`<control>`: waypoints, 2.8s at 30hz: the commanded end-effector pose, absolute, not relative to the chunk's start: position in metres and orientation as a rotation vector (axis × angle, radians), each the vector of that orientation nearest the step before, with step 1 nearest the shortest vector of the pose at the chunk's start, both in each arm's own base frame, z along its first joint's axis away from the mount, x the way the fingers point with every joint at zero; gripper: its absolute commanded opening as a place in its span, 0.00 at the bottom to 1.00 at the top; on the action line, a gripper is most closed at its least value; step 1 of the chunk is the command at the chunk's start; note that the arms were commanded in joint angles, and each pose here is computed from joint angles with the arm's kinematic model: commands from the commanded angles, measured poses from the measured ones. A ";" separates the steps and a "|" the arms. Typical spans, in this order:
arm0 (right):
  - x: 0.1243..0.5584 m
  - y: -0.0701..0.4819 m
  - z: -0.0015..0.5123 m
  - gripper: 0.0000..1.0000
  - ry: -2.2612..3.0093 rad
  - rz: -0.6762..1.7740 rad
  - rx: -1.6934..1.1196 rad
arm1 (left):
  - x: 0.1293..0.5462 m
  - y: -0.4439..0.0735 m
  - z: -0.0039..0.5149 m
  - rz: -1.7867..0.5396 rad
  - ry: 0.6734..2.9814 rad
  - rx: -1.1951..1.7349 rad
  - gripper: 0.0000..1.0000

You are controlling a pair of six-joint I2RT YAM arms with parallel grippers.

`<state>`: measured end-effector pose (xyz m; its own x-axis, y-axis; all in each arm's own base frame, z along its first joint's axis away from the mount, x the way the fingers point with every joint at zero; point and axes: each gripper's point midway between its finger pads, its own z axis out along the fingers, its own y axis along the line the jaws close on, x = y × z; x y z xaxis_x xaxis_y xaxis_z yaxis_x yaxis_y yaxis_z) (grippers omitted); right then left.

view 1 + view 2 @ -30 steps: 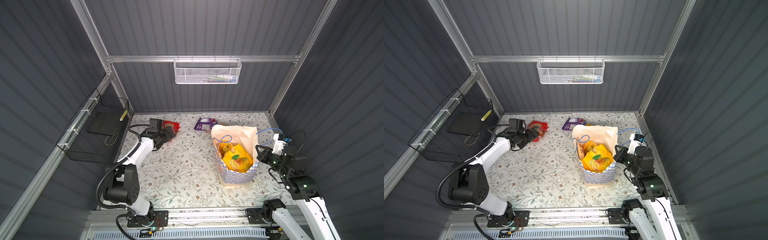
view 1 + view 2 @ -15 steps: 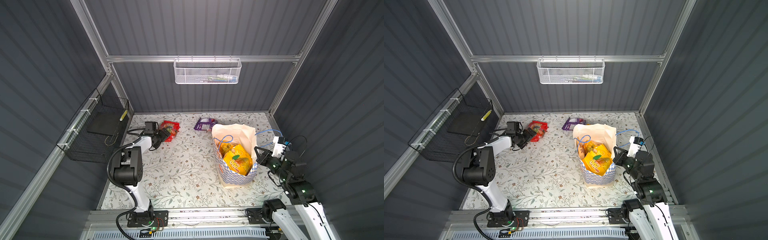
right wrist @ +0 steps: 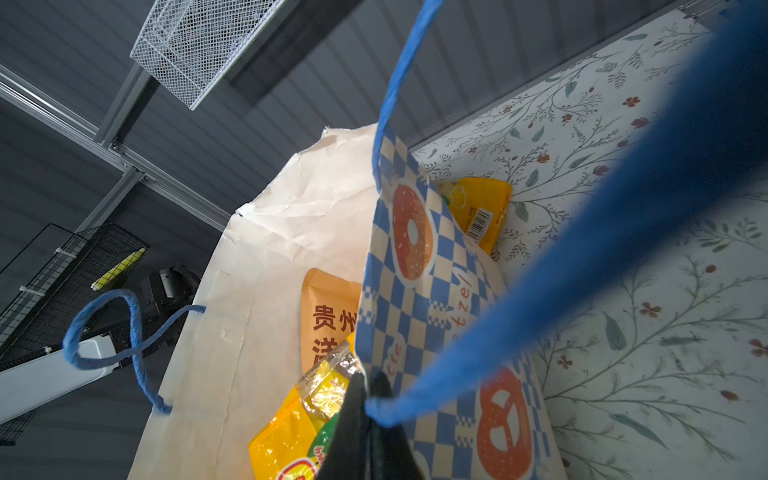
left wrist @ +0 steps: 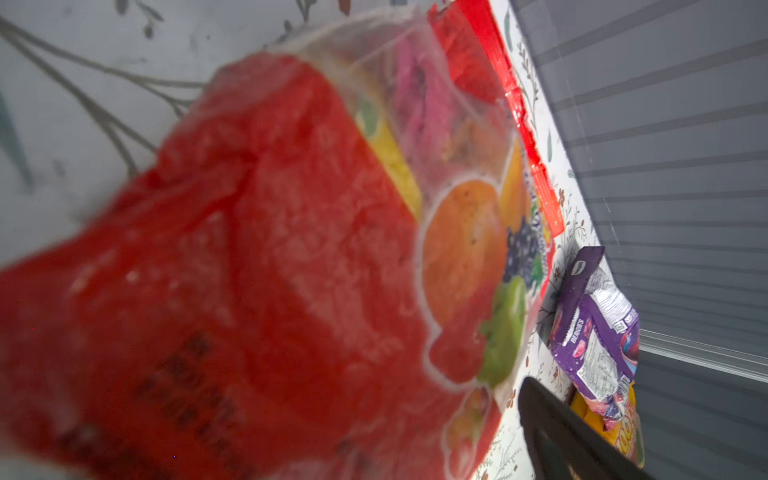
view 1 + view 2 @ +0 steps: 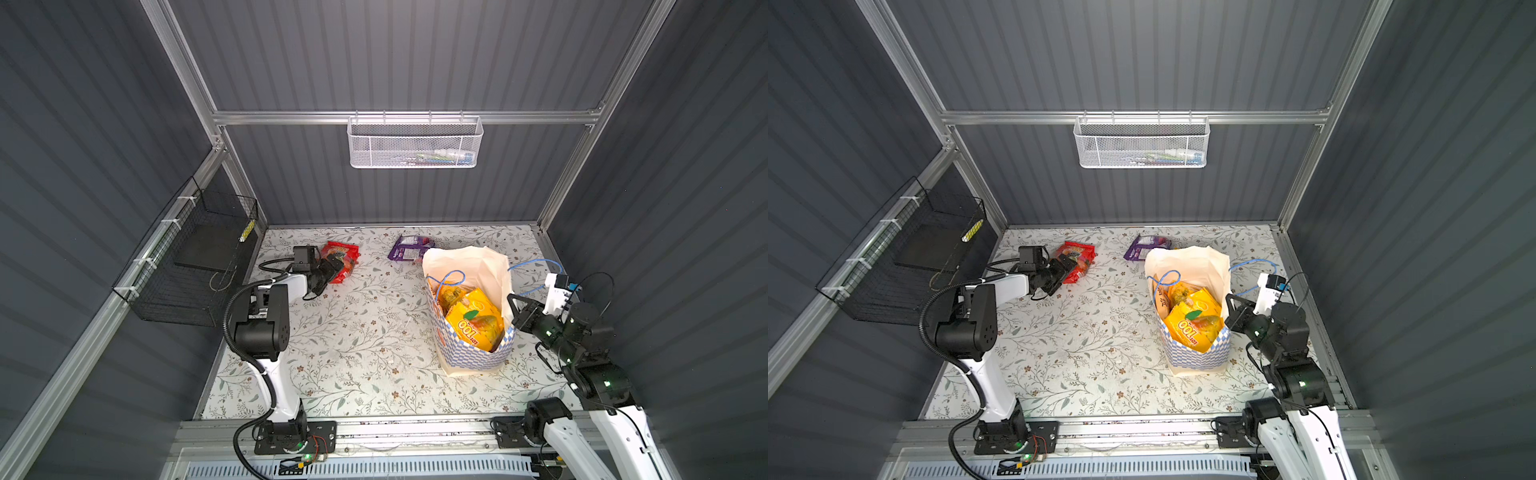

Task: Place the snacks into the paper bag
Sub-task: 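Grasp the red fruit candy bag with the left gripper, then lift the red candy bag and carry it toward the paper bag opening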

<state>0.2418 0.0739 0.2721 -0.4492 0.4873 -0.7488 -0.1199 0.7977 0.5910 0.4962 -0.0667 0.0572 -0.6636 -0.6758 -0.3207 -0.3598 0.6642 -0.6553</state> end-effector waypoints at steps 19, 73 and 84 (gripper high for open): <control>0.237 0.075 0.267 0.00 1.932 0.723 0.271 | 0.483 -0.054 -0.018 -0.585 2.558 -0.912 0.53; 0.237 0.072 0.268 0.00 1.930 0.693 0.262 | 0.367 -0.202 0.427 -0.782 1.946 0.025 0.00; 0.237 0.075 0.270 0.00 1.924 0.710 0.249 | 0.299 -0.290 0.497 -0.846 1.851 0.444 0.00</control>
<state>0.2385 0.0734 0.2728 -0.4438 0.4837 -0.7544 -0.1261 0.7997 0.5869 0.3089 -0.2786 0.4738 -0.5128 -0.1261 -0.8492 0.5543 0.7067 -0.4397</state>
